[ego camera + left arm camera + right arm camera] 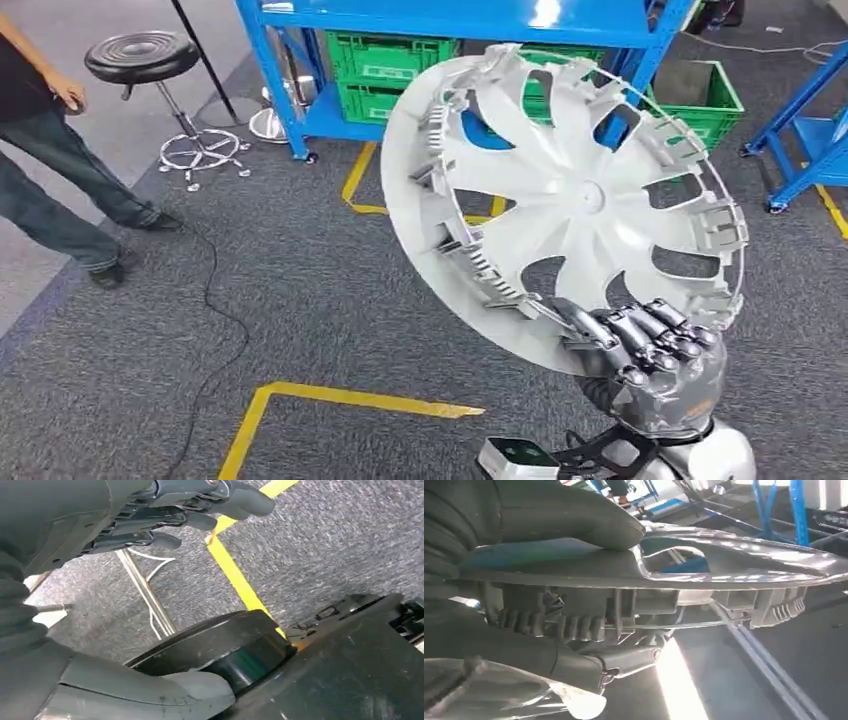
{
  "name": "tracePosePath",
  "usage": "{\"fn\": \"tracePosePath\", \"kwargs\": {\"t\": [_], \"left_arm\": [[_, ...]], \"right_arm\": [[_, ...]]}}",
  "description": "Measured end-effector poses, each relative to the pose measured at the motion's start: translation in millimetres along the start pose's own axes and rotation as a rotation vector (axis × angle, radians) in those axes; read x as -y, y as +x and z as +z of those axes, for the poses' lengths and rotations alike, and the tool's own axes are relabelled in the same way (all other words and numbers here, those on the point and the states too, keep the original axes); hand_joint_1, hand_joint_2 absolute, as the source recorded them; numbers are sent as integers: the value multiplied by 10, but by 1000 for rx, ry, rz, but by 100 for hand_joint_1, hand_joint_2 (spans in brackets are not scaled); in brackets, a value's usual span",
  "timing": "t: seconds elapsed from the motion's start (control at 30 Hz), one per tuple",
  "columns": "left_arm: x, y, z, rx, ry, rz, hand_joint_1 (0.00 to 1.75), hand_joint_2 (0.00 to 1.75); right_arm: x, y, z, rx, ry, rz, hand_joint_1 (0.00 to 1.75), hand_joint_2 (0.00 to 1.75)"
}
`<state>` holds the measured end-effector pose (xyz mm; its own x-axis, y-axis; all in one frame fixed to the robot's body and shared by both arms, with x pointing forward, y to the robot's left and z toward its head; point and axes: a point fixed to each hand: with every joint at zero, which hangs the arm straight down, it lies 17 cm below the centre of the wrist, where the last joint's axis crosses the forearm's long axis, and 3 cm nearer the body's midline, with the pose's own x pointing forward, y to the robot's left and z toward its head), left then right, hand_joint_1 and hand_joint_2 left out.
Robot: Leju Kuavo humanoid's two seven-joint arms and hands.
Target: Take the parts from the cabinet and place them on the table.
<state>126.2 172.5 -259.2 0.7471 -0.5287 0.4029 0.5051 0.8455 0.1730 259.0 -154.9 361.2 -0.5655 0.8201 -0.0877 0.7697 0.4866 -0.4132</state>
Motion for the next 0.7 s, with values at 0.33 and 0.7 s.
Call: {"fn": "tracePosePath", "kwargs": {"t": [0.33, 0.7], "left_arm": [[-97, 33, -24, 8, 16, 2, 0, 175], [-15, -9, -1, -1, 4, 5, 0, 175]], "right_arm": [[-12, 1, 5, -2, 2, -3, 175, 175], [-12, 9, -3, 0, -1, -6, 175, 175]]}}
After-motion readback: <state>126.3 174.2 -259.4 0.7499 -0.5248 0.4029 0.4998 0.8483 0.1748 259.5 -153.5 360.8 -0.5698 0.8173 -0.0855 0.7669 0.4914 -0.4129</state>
